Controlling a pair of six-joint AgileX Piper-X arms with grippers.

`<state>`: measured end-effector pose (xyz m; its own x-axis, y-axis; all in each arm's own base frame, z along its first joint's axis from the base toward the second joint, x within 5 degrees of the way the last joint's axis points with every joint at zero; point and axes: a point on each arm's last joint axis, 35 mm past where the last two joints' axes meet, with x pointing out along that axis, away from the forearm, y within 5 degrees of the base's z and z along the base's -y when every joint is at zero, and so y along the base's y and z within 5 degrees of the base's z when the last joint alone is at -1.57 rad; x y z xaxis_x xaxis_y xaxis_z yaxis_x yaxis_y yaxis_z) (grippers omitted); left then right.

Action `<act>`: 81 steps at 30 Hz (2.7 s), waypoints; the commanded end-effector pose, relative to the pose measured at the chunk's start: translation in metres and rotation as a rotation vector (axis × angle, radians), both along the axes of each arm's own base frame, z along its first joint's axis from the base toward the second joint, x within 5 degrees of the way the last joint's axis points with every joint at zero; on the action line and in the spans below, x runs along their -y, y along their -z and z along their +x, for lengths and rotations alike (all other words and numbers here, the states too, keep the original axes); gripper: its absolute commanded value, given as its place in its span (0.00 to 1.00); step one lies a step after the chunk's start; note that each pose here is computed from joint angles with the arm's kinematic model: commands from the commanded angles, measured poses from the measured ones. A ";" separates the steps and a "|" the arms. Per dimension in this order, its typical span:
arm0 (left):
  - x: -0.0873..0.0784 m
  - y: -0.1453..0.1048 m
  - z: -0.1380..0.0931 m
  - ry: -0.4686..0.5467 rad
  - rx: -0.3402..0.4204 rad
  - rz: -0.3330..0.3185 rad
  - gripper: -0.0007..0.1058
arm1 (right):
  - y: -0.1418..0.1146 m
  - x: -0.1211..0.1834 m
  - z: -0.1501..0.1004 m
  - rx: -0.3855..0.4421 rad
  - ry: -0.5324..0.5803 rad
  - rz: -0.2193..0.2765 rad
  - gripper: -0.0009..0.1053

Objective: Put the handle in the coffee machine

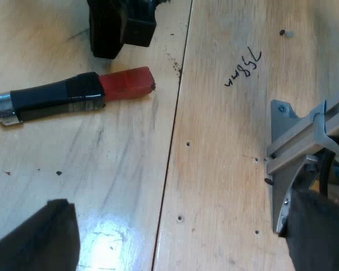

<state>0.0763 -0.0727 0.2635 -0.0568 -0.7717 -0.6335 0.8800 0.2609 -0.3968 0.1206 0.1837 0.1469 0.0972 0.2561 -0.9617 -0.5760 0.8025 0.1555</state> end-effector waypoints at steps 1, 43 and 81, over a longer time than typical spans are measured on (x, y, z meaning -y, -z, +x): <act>0.000 0.000 0.000 -0.007 -0.004 0.011 0.71 | 0.005 0.000 -0.001 -0.011 0.000 -0.013 0.01; -0.009 0.005 0.005 -0.135 0.078 0.191 0.71 | 0.020 -0.073 -0.031 -0.151 0.016 0.374 0.01; -0.012 -0.042 0.000 -0.141 0.137 0.174 0.71 | -0.010 -0.120 -0.004 0.026 0.008 0.129 0.01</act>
<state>0.0762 -0.0610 0.3030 0.1264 -0.6466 -0.7523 0.8720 0.4340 -0.2266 0.1191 0.3173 0.1514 0.1243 0.4724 -0.8726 -0.5634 0.7575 0.3298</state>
